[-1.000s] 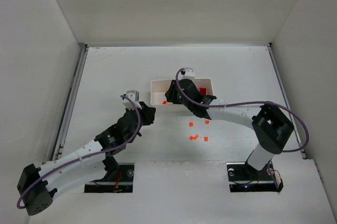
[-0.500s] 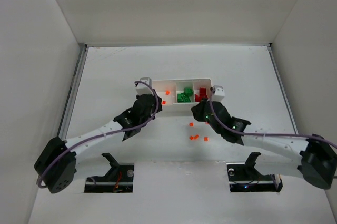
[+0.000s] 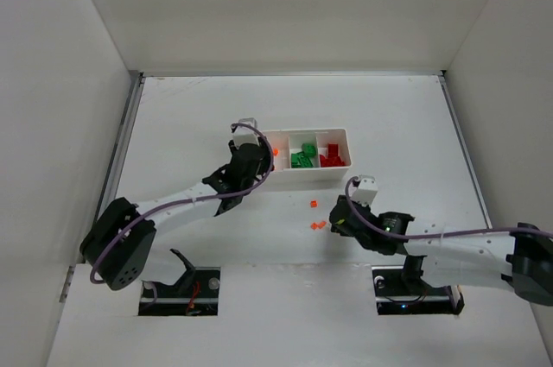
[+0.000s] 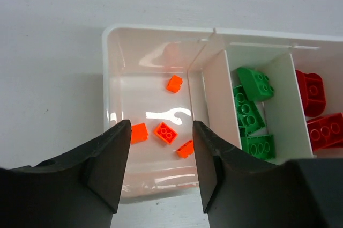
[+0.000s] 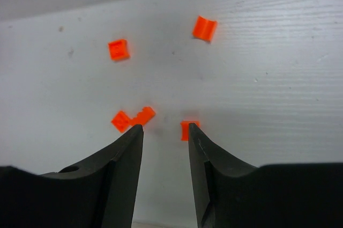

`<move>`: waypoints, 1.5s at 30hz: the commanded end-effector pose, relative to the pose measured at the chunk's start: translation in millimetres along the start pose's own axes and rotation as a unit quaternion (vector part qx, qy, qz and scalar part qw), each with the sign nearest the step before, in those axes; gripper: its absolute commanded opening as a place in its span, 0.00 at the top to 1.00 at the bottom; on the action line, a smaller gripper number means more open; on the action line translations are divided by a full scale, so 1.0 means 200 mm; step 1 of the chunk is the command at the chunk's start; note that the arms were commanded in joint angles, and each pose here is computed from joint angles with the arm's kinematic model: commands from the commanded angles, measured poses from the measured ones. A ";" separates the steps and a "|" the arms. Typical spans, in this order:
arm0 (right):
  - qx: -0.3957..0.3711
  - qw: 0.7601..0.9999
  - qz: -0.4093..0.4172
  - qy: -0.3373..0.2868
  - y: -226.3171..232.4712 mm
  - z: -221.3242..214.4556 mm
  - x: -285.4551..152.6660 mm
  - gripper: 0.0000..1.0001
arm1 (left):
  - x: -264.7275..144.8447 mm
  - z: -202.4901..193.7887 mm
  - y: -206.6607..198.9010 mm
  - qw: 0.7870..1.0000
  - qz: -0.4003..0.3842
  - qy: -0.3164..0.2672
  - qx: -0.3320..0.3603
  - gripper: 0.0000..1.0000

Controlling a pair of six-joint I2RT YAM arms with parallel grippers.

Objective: Sort the legos into containers by color

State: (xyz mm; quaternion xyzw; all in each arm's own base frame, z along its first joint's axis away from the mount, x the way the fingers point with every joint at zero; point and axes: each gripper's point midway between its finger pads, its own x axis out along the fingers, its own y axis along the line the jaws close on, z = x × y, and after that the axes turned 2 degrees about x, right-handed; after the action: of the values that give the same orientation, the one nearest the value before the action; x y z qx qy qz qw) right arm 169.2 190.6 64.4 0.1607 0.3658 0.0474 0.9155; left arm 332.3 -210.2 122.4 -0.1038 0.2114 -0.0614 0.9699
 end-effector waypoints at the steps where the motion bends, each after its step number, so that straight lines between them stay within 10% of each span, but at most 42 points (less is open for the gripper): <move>1: -0.002 0.998 -0.058 0.000 -0.05 0.01 0.00 0.55 | -0.09 0.20 -0.13 0.998 -0.040 -0.055 -0.006 0.54; 15: -0.025 0.994 -0.100 0.035 -0.06 -0.10 0.05 0.62 | -0.55 -0.46 -0.43 0.980 -0.182 0.071 0.029 0.62; 35: -0.006 0.996 -0.083 0.038 -0.05 -0.12 0.07 0.84 | -0.65 -0.74 -0.62 0.961 -0.240 0.117 0.069 0.54; 45: 0.014 0.997 -0.072 -0.008 -0.06 0.05 0.06 0.70 | -0.60 -0.80 -0.67 0.965 -0.220 0.113 0.091 0.55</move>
State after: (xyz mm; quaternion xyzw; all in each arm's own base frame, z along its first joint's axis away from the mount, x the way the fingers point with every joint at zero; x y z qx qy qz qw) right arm 166.5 182.0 48.4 0.1379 0.4027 -0.0157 0.9048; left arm 138.1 -331.6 32.4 -0.0201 0.3186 -0.3035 0.8978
